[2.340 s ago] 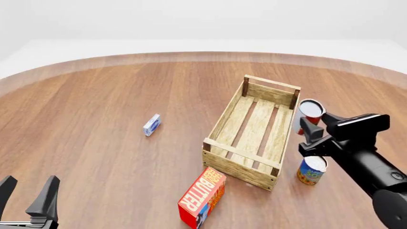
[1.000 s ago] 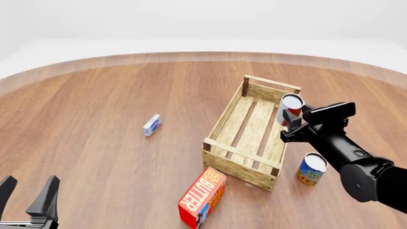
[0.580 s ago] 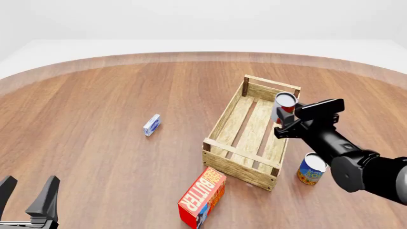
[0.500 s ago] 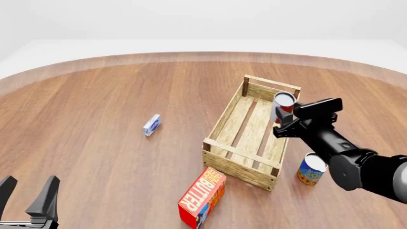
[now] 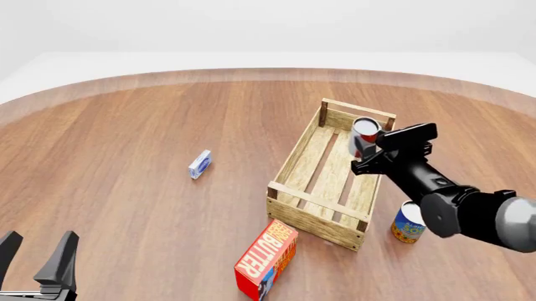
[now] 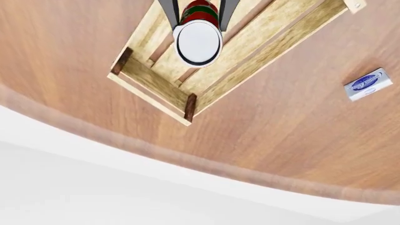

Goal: Pick up the tomato sauce, and put it in the wooden tray.

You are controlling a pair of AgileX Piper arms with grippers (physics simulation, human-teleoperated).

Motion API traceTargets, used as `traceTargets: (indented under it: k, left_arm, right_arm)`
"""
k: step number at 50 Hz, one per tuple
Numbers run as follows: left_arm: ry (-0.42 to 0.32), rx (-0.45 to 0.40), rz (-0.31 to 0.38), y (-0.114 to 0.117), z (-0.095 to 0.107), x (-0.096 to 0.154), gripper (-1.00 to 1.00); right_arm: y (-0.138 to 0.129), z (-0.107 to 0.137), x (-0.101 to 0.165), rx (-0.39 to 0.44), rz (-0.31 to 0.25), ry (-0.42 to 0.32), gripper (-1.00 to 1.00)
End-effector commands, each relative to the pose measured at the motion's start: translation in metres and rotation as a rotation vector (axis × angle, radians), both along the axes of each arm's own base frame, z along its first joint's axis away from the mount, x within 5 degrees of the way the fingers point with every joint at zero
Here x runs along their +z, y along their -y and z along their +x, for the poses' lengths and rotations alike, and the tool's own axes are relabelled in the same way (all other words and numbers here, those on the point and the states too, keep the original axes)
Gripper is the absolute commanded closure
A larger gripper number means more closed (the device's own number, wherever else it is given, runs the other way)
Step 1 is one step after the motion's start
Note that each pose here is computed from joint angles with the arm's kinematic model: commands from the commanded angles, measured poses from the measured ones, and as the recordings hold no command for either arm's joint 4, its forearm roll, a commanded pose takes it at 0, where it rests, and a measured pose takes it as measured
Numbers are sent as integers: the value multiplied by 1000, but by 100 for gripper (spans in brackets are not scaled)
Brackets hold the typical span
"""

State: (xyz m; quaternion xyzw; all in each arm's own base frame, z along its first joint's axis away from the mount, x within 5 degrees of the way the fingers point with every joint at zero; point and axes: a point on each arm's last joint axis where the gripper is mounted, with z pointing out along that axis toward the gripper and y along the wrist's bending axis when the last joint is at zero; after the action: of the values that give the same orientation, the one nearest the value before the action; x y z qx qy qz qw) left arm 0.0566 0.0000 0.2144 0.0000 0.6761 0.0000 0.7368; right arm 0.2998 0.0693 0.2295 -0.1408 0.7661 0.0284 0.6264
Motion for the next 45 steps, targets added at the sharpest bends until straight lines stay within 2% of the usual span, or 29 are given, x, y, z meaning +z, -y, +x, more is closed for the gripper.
traceTargets:
  k: [1, 45]
  left_arm:
    - [0, 0, 0, 0, 0, 0, -100]
    - [0, 0, 0, 0, 0, 0, -100]
  right_arm:
    - [-5, 9, 0, 5, 15, 8, 100]
    - [-7, 28, -18, -9, 53, 4, 100]
